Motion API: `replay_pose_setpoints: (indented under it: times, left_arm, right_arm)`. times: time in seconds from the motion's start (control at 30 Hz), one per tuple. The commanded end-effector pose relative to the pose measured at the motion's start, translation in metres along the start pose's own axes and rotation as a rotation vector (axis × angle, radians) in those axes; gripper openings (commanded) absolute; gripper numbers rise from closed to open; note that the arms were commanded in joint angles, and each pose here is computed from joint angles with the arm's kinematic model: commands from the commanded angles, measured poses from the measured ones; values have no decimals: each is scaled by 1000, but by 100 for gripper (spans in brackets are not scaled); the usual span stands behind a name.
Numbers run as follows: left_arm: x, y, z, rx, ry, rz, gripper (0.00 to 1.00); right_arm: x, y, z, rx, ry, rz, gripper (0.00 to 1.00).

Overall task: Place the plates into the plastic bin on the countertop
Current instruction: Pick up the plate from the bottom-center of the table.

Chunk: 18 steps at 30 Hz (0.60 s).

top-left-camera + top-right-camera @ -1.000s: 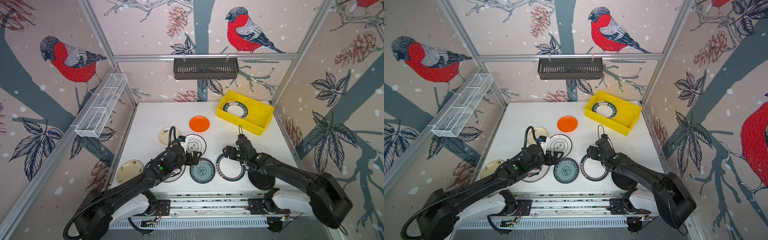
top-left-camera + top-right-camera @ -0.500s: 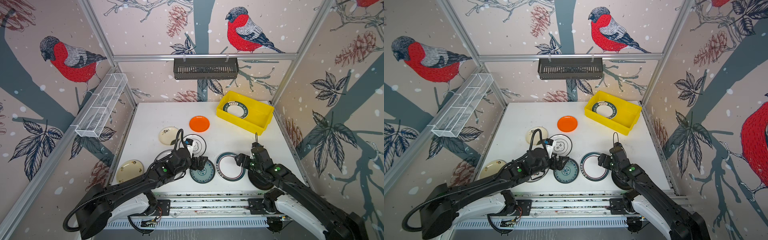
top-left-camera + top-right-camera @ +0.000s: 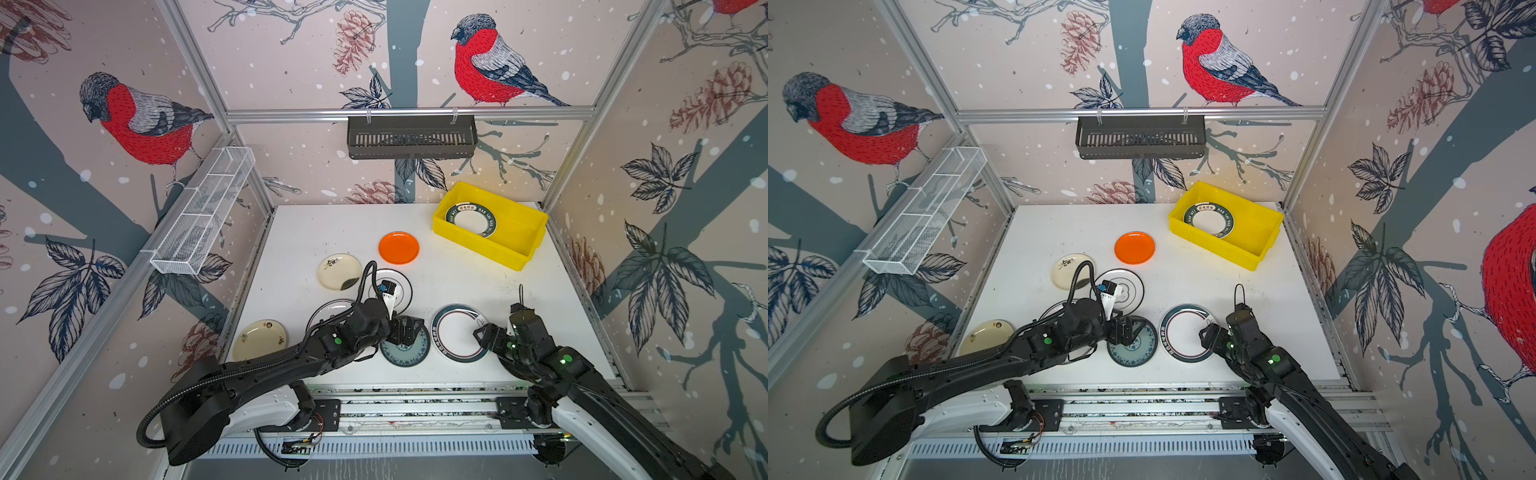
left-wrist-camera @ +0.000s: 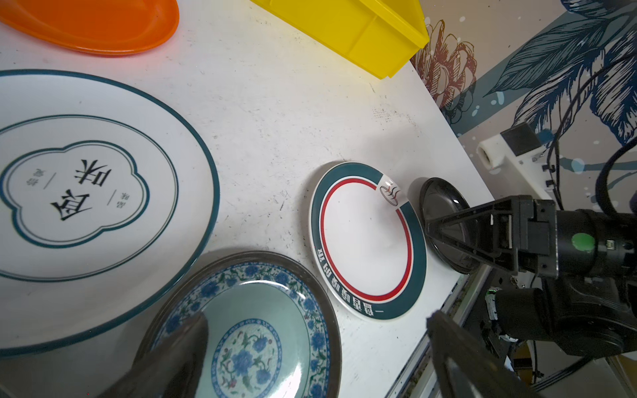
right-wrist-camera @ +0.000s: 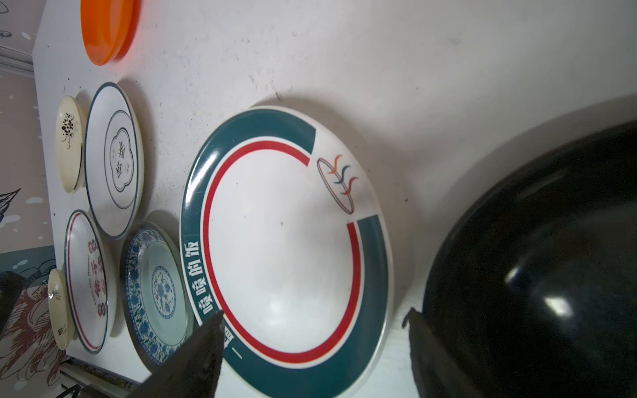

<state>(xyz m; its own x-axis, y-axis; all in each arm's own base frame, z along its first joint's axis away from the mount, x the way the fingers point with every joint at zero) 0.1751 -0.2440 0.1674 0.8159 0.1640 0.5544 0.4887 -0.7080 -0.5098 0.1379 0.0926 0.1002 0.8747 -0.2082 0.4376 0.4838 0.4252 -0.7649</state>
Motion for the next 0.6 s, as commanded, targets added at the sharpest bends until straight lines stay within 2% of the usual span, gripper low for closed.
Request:
replay_pose_setpoints:
  times: [0.0,0.43,0.57]
  left_arm:
    - [8,-1,-10,-39,-5,-37,98]
    - [9,0,-10,-32,-3,-48,98]
    - [10,1,-10,-28,-1,-50,98]
  right_arm:
    - [-6,-1,0,16,34,23,83]
    - [-13,11,7,86,57,43,79]
    - [-11,13,12,113,66,34,74]
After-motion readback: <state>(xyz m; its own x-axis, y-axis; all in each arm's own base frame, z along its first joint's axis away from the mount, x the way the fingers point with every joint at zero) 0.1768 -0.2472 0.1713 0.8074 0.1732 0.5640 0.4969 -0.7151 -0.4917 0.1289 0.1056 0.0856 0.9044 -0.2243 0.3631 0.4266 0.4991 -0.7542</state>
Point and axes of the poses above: each gripper's point midway between its finger pads, its own y axis out along the fingers, its own z axis along the line the jaws close on, x = y × z, the point moved 6 cm from there along -y, back along the fingers, and after that the axes turned 14 degrees about -y, right-handed, at the moved point
